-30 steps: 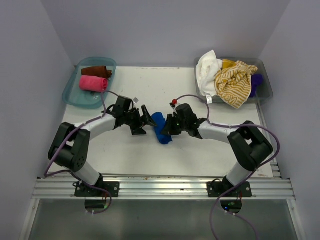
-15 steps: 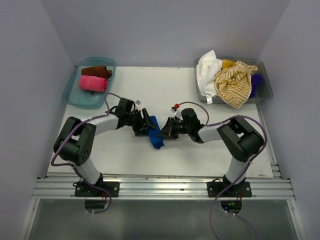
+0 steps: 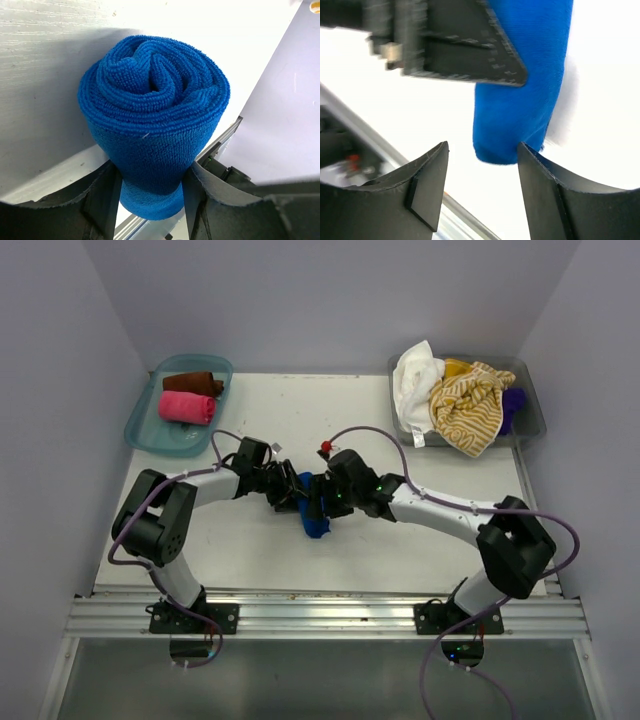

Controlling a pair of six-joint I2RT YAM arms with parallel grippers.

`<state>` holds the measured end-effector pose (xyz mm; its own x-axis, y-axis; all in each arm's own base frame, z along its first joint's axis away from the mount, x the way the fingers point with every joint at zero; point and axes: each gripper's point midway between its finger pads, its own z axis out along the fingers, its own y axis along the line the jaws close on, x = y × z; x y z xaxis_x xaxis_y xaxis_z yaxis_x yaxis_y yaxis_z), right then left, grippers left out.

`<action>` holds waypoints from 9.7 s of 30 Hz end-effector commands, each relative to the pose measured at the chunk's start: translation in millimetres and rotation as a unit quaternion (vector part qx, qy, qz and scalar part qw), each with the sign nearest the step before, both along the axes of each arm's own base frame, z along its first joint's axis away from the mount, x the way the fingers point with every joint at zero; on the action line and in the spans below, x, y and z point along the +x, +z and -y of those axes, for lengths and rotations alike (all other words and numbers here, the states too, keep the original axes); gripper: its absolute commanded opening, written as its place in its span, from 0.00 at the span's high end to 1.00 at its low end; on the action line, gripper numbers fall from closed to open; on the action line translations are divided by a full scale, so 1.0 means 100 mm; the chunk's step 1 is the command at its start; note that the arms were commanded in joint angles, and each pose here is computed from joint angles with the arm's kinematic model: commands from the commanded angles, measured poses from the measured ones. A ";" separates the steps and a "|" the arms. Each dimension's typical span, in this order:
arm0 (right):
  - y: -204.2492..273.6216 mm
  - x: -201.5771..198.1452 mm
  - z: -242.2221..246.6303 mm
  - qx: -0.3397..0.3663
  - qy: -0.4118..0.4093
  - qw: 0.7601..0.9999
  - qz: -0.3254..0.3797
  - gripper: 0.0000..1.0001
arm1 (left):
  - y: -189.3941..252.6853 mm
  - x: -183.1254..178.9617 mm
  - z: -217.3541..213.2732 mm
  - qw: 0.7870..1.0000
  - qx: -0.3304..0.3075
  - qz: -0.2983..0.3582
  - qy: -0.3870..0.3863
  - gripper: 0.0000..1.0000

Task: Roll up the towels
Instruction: Roll the towel, then place the rolled towel into the container, then grab a towel with the right arm, then move the towel to the center of the board

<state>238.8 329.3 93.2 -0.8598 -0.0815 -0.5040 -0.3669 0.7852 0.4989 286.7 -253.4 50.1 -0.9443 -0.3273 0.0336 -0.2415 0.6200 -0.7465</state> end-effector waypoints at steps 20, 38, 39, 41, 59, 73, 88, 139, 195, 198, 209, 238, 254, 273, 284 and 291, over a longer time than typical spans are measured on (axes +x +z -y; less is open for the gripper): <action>-0.16 0.05 -0.18 -0.347 0.052 0.898 0.264 0.34 | -0.06 -0.01 -0.04 1.000 0.021 -0.013 0.015 0.49; -0.33 0.09 -0.05 -0.260 0.006 0.943 0.209 1.00 | 0.08 0.01 -0.07 0.999 0.029 0.009 0.014 0.25; -0.30 0.09 -0.11 -0.235 0.006 0.950 0.204 1.00 | 0.08 0.01 -0.07 0.999 0.029 0.011 0.013 0.21; -0.28 0.09 -0.07 -0.204 0.008 0.961 0.189 1.00 | 0.09 0.02 -0.08 0.999 0.029 0.012 0.013 0.20; -0.24 0.02 -0.24 -0.046 0.012 0.995 0.085 1.00 | 0.19 0.21 -0.23 0.993 0.092 0.068 0.028 0.19; -0.31 0.03 -0.29 -0.015 0.004 0.999 0.048 1.00 | 0.03 0.24 -0.22 0.990 0.109 0.081 0.023 0.19; -0.32 0.05 -0.29 0.005 -0.003 0.999 0.033 1.00 | -0.16 0.13 -0.14 0.990 0.124 0.065 0.014 0.23; 0.52 0.21 0.72 -0.060 -0.111 0.985 0.118 0.19 | 1.15 2.24 -3.83 0.847 0.112 0.111 0.508 0.74; 0.93 0.37 0.66 -0.045 -0.116 0.979 0.161 0.19 | 1.05 1.76 -3.96 0.849 0.239 0.008 0.470 0.04; 0.94 0.39 0.74 -0.057 -0.126 0.976 0.169 0.19 | 1.28 1.80 -3.92 0.856 0.235 0.054 0.458 0.05; 1.04 0.82 1.49 -0.115 -0.233 0.952 0.163 0.19 | 2.77 1.75 -3.16 0.832 0.304 0.284 0.368 0.04; 0.83 3.35 4.50 -0.176 -0.581 0.792 0.062 0.30 | 1.32 0.14 0.18 0.927 0.217 0.292 -0.091 0.05; 3.42 2.71 4.14 -0.001 -0.555 0.773 0.307 1.00 | 1.20 0.13 0.17 0.928 0.223 0.284 -0.091 0.05; 4.73 0.83 2.35 0.173 -0.278 0.836 0.440 1.00 | 1.71 0.28 -0.62 0.921 0.237 0.308 0.022 0.05; 2.09 0.33 0.47 0.116 -0.096 0.972 0.181 0.59 | 2.04 0.55 -1.43 0.901 0.285 0.307 0.108 0.05; 1.20 0.18 0.89 -0.054 -0.125 0.979 0.153 0.35 | 1.99 0.51 -1.31 0.909 0.271 0.308 0.070 0.07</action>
<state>239.2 289.9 187.4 -0.7634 -0.0358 -0.6450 -0.3677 0.8450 0.3883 342.1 -110.5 243.6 -0.6593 -0.3098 -0.6851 -0.0631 0.9308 -0.3601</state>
